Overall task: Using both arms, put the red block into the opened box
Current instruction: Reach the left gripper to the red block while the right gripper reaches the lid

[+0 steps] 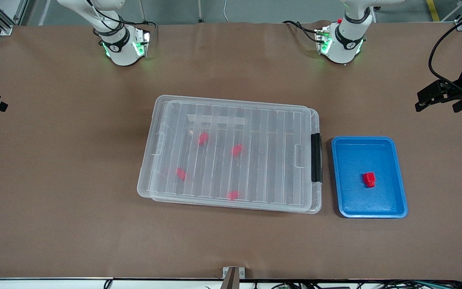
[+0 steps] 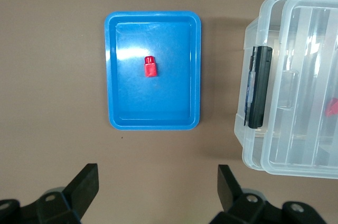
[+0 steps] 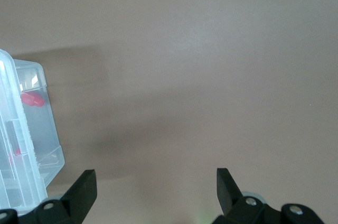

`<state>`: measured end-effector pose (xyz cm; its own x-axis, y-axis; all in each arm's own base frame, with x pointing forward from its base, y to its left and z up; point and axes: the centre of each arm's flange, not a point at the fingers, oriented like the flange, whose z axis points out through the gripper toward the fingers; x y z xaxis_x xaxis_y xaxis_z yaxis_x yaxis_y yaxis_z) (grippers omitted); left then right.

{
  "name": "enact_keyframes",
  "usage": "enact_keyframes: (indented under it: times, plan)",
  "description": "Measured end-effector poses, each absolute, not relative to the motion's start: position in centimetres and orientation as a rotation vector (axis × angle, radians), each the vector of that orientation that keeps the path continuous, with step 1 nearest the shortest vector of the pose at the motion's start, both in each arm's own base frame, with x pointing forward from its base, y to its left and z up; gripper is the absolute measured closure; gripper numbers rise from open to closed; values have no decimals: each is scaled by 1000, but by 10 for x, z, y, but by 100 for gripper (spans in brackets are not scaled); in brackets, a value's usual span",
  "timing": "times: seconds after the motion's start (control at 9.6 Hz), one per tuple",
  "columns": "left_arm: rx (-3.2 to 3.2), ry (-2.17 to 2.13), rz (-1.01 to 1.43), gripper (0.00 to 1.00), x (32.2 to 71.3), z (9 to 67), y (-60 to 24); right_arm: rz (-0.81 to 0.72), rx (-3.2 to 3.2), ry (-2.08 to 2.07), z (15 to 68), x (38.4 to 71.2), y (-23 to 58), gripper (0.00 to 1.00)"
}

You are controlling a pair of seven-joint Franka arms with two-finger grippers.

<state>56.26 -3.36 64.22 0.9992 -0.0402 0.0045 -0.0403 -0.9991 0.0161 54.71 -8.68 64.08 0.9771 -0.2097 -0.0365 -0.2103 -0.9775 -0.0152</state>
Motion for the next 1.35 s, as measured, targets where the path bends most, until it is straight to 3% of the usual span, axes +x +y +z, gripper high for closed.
enact_keyframes:
  times: [0.52, 0.83, 1.04, 1.35]
  plan:
    - [3125, -59, 11, 4, 563, 643, -31, 72, -3107, 278, 635, 552, -73, 0]
    - [3158, -47, -9, 4, 570, 631, -20, 85, -3115, 40, 591, 588, 33, 0]
    - [3157, -38, -73, 8, 594, 589, -11, 73, -3131, 31, 539, 614, 98, 0]
    - [3145, -16, -64, 0, 647, 488, 0, 109, -3255, 72, 450, 629, 183, 0]
